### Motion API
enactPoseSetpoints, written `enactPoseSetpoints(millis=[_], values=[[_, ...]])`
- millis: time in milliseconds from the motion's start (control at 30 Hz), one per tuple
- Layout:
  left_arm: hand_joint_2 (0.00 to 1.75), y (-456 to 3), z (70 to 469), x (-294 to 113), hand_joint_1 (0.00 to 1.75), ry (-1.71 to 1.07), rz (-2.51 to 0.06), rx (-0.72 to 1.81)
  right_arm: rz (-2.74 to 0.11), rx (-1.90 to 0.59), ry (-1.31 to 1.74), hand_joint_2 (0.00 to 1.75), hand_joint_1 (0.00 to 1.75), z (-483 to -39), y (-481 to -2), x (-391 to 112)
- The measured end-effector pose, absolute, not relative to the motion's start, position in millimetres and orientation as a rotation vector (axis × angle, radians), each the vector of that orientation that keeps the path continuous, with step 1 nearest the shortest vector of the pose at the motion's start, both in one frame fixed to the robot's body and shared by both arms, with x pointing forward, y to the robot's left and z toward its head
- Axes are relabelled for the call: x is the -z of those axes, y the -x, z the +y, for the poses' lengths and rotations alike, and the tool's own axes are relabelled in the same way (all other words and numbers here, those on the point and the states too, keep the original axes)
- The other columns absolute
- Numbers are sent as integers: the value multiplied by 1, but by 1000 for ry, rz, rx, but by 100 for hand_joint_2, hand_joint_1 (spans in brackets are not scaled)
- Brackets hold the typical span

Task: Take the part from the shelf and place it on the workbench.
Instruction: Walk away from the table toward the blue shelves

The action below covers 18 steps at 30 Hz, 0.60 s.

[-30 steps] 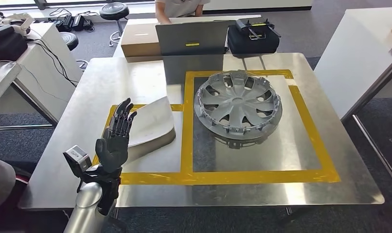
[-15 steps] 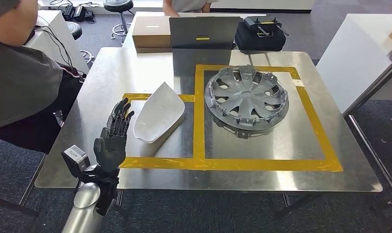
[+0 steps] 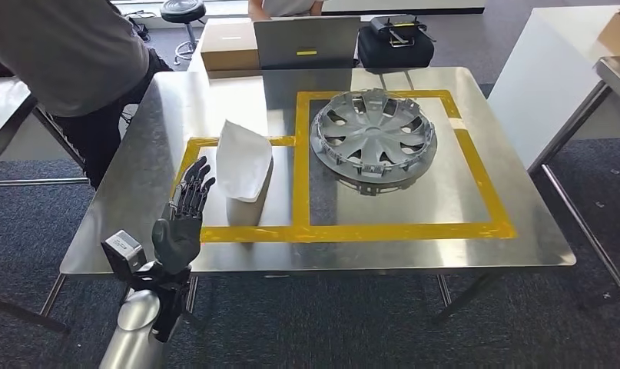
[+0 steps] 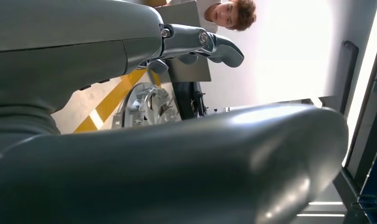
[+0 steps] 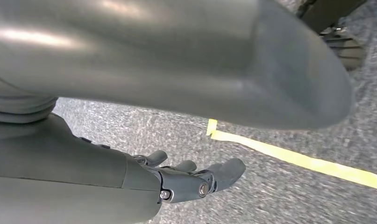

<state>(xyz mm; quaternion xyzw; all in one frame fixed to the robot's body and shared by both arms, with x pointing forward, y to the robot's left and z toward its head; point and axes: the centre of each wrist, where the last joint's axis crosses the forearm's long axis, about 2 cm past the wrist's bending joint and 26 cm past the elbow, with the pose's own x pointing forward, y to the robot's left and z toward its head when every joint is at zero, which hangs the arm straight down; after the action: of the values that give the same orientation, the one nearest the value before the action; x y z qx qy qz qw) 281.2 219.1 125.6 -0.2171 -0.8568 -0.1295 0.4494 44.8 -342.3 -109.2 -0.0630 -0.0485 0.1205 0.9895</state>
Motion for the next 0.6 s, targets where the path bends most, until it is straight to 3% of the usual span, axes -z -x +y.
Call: enactPoseSetpoints(millis=[600], values=[[0,-275,221,-114,0,481,-2069,335,-106,-249,119,0,0,-340,-43,110]])
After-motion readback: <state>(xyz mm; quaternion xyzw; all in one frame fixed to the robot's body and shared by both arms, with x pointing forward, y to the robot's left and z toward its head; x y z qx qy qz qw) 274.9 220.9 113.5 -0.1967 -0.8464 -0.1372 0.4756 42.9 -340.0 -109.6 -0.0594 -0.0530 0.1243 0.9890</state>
